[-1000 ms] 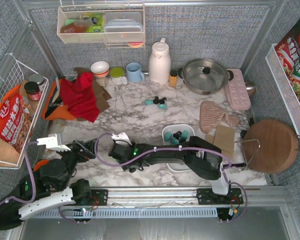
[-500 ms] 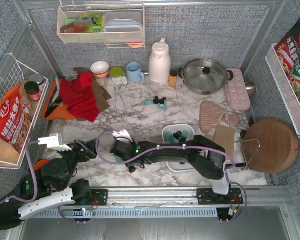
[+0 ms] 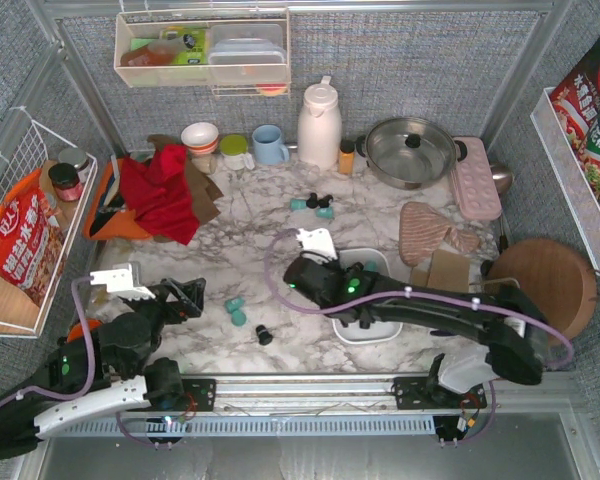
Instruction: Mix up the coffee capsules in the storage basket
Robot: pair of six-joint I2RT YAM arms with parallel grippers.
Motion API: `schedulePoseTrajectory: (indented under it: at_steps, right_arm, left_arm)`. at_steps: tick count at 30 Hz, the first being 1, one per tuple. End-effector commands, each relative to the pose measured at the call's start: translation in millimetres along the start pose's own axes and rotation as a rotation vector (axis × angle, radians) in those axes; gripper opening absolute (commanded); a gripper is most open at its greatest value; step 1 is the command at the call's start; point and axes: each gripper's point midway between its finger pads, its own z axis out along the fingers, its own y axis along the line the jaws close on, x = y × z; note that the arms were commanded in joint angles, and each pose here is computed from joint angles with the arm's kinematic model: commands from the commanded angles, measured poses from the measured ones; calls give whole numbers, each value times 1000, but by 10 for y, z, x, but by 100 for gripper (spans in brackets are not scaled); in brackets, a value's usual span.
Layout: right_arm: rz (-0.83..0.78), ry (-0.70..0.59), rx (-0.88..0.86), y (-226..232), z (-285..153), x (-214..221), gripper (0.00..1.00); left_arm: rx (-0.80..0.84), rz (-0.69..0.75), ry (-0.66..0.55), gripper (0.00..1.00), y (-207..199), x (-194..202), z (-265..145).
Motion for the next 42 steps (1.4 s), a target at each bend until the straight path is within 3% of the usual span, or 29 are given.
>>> schedulePoseTrajectory:
  at_steps: [1,9,17,25,29,42]
  right_arm:
    - [46,-10,159,-595,-93,166,39]
    - [109,29,177,-980,-241,544,43]
    - [101,101,128,-995,-304,785,48]
    - [80,183,84,-967,-360,1005,72]
    - [83,190,70,-977,-383,1054,78]
    - [131,155,20,-962,-449,1016,78]
  left_arm:
    - [-3,25,14,94,-37,45,29]
    - [95,111,151,97,-451,489,181]
    - [177,298,496,99,-849,1427,253]
    - [216,406,702,99,-776,1961,127]
    - [181,395,738,99,-673,2093,102]
    - [103,347,745,85,-471,2317,129]
